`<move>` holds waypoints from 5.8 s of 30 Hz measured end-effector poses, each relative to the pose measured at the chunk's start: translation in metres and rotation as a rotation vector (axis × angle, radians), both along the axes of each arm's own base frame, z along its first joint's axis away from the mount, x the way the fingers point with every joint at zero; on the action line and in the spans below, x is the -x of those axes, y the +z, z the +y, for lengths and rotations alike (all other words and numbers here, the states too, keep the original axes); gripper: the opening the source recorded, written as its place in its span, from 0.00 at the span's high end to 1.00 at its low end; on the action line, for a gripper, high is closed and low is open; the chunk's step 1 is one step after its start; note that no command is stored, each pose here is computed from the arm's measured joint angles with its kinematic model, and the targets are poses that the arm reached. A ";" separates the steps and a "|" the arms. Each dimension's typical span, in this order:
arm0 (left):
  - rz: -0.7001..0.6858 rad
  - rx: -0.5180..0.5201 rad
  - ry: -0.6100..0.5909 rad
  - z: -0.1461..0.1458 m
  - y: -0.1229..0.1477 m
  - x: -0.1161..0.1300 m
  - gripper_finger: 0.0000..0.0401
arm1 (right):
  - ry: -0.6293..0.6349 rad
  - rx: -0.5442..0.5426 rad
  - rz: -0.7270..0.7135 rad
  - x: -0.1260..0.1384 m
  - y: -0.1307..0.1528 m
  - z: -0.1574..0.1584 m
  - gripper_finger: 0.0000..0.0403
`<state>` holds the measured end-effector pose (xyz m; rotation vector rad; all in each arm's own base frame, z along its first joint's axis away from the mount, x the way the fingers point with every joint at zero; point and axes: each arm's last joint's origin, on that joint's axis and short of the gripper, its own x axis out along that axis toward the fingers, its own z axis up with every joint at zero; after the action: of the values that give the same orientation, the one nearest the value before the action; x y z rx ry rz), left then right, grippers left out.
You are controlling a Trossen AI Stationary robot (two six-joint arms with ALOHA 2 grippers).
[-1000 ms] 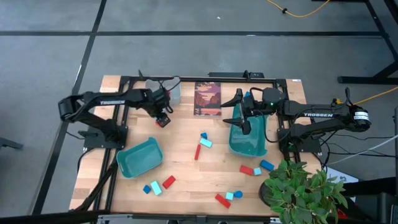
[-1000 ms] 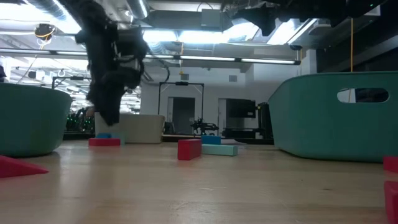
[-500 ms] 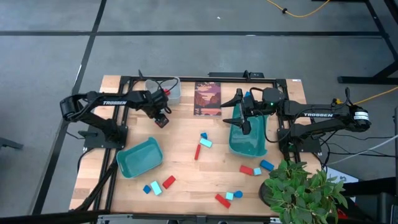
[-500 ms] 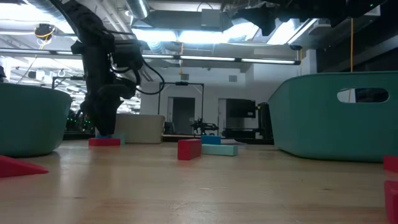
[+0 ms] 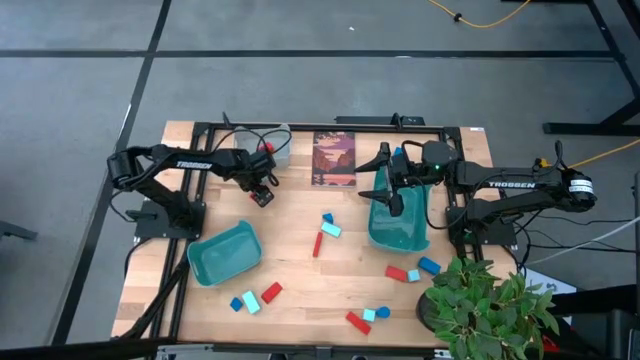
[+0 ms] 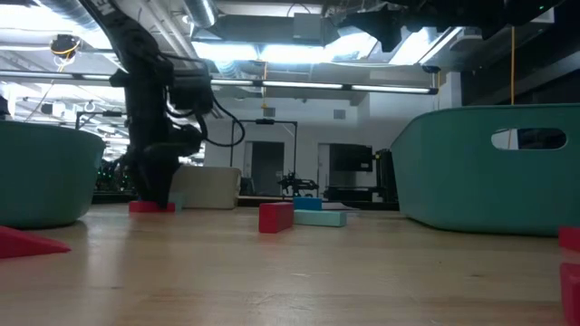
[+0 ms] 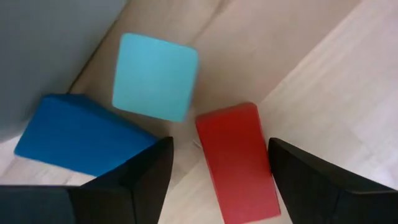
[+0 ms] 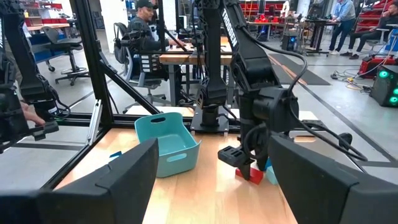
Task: Sort & place blocks by color
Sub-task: Put the red block into the gray bin
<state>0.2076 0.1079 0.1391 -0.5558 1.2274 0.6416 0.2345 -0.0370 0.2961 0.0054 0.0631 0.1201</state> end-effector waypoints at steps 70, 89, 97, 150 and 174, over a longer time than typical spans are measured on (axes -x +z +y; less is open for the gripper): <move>-1.095 -0.549 -0.548 -0.062 0.160 -0.022 0.69 | -0.001 -0.034 0.003 0.000 0.000 0.000 0.24; -1.394 -0.676 -0.550 -0.070 0.136 -0.011 0.68 | 0.004 -0.034 0.004 0.000 0.000 0.002 0.24; -1.319 -0.765 -0.470 -0.066 0.138 -0.012 0.68 | 0.004 -0.033 0.004 0.000 0.000 0.002 0.24; -0.010 0.025 0.070 0.147 0.032 -0.020 0.68 | 0.004 -0.051 0.090 -0.016 -0.020 -0.001 0.24; -0.024 0.028 0.067 0.145 0.033 -0.023 0.50 | 0.003 -0.049 0.090 -0.016 -0.020 -0.001 0.24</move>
<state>0.2310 0.2530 0.1716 -0.6291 1.2010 0.6734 0.2504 -0.0385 0.2763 0.0600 0.1498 0.1248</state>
